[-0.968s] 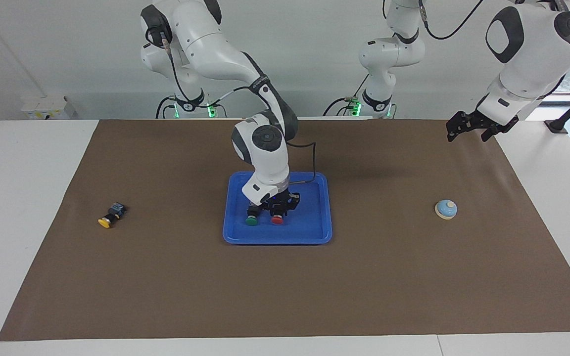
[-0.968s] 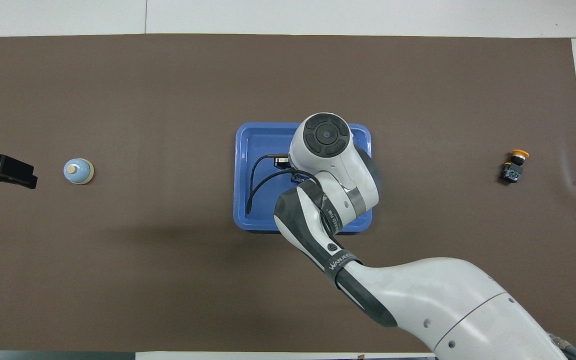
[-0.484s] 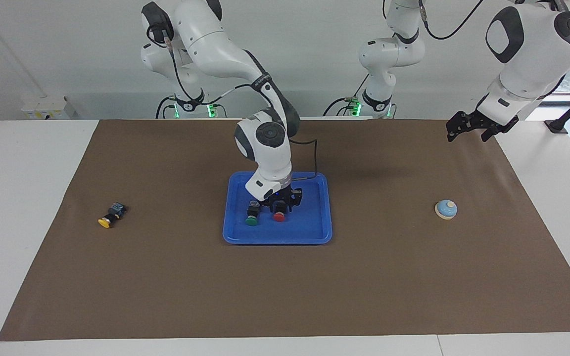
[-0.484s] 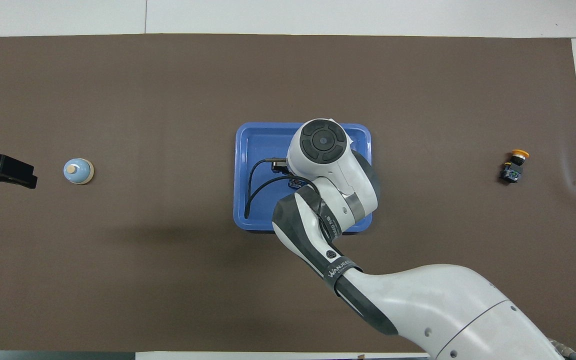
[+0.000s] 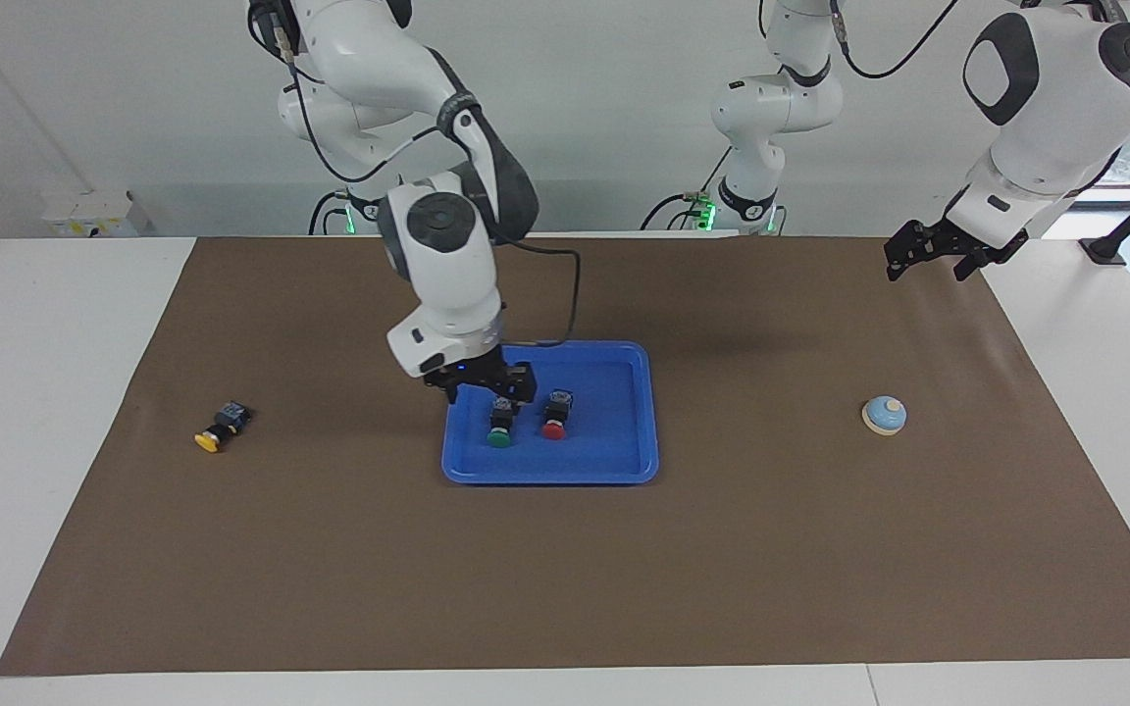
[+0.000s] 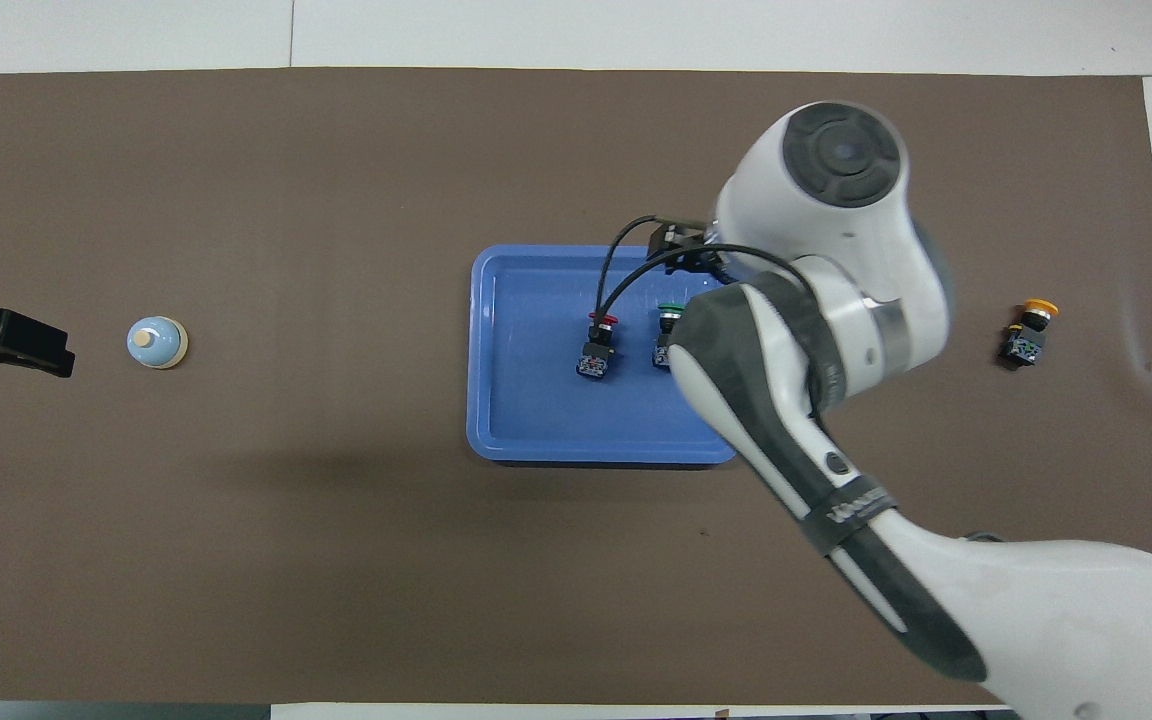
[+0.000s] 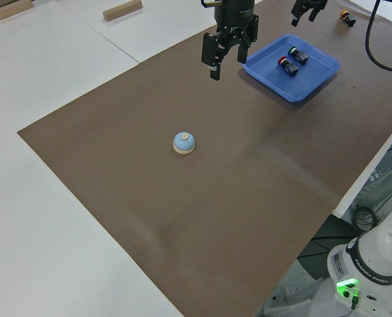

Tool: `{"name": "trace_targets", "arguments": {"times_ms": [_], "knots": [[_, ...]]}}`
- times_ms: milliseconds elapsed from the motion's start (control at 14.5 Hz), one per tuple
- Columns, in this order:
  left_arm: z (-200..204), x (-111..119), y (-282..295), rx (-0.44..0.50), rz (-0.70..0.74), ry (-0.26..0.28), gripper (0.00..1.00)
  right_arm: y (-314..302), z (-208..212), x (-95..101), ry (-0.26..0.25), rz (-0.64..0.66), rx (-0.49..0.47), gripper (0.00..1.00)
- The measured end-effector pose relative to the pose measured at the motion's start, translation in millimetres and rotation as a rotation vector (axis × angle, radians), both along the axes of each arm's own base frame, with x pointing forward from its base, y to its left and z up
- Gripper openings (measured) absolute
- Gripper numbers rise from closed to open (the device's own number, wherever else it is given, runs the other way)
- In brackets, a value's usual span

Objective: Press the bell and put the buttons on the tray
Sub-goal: 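Open the right gripper and move it to the yellow button, then grasp the yellow button with the right gripper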

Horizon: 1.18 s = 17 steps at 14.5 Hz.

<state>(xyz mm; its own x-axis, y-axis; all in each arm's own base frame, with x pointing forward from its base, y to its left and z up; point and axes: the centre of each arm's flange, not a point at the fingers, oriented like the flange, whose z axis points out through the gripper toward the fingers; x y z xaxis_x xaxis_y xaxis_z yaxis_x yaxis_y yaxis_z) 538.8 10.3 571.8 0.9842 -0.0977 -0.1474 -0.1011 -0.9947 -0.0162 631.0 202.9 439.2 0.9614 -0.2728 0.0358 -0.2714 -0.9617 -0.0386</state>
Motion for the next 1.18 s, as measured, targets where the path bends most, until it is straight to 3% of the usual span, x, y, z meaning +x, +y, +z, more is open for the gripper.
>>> {"name": "trace_targets", "arguments": {"times_ms": [207,415,553,830,1176], "knots": [[0,0,0,0.0,0.0,0.0,1.0,-111,9,19.1,0.006,0.004,-0.033,1.0],[0,0,0,0.0,0.0,0.0,1.0,-205,-10,19.5,0.041,0.043,-0.067,1.0],[0,0,0,0.0,0.0,0.0,1.0,-257,-27,12.6,0.042,0.052,-0.099,1.0],[0,0,0,0.0,0.0,0.0,1.0,-333,-73,-17.7,-0.023,0.031,-0.126,1.0],[0,0,0,0.0,0.0,0.0,1.0,-355,-106,-41.1,-0.068,0.001,-0.129,1.0]]}}
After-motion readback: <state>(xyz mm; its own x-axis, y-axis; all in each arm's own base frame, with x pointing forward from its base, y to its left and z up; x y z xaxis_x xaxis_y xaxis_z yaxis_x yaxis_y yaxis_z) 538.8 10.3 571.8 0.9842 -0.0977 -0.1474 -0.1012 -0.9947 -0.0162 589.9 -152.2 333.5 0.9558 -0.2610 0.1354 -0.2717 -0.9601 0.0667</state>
